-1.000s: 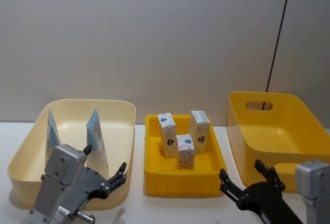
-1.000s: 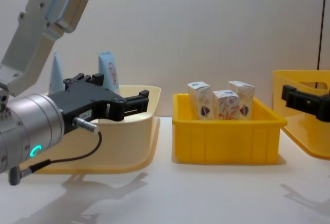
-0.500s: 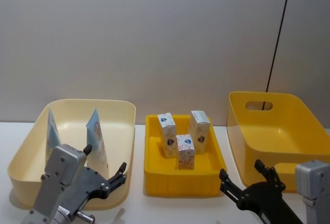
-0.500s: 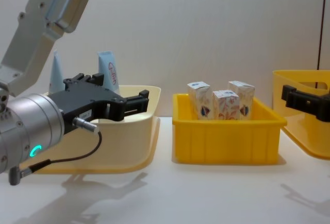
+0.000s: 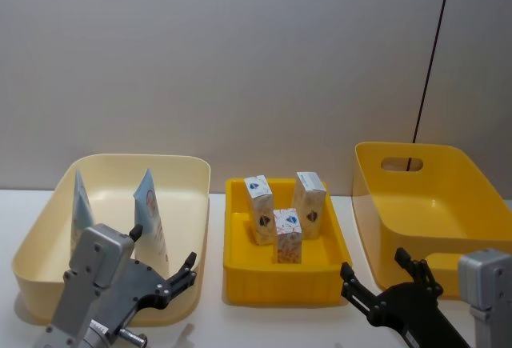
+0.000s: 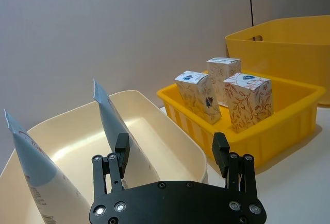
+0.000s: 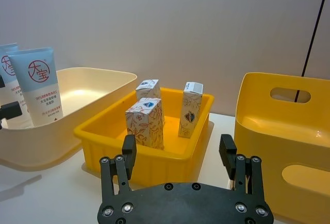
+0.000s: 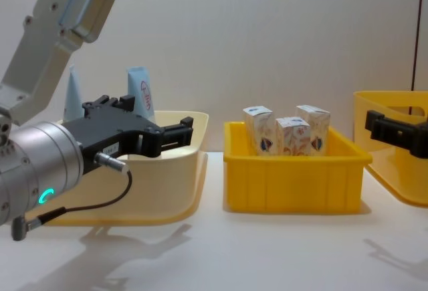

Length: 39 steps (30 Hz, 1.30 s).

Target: Bimanual collaborative sorting of washing and personal care products

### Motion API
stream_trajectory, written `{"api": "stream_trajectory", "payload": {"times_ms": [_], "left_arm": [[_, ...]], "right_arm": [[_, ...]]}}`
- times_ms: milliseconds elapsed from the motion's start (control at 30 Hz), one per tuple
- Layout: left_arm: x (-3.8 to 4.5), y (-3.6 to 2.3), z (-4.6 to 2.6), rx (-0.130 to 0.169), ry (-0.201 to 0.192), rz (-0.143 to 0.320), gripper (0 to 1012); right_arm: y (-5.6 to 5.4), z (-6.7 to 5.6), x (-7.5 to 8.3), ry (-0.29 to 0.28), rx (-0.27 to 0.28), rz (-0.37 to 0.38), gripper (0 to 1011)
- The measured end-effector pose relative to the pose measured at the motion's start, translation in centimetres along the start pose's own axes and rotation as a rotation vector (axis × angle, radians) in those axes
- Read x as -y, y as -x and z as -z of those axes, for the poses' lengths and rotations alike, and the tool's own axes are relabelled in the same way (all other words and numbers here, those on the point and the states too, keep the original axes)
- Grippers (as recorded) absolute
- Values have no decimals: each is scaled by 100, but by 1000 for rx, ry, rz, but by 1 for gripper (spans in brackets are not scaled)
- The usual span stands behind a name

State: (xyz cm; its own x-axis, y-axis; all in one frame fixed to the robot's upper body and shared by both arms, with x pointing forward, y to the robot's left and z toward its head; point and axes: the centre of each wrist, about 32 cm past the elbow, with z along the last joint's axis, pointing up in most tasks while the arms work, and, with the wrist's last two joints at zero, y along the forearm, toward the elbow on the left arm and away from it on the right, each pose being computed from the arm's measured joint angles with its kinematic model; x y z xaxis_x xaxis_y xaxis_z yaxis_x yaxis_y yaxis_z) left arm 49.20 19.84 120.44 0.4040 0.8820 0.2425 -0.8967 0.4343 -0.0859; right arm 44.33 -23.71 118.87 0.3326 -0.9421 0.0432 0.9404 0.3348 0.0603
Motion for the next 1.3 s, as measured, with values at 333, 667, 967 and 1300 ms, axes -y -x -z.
{"api": "stream_trajectory", "payload": {"times_ms": [333, 667, 967, 1300], "left_arm": [[0, 0, 0, 0, 0, 0, 1001], [-5, -25, 0, -12, -5, -8, 1001], [-7, -124, -20, -76, -19, -41, 1001], [25, -236, -53, -131, -33, -53, 1001]], "right_arm": [[0, 0, 0, 0, 0, 0, 1001], [0, 0, 0, 0, 0, 0, 1001], [0, 0, 0, 0, 0, 0, 1001], [0, 0, 0, 0, 0, 0, 1001]]}}
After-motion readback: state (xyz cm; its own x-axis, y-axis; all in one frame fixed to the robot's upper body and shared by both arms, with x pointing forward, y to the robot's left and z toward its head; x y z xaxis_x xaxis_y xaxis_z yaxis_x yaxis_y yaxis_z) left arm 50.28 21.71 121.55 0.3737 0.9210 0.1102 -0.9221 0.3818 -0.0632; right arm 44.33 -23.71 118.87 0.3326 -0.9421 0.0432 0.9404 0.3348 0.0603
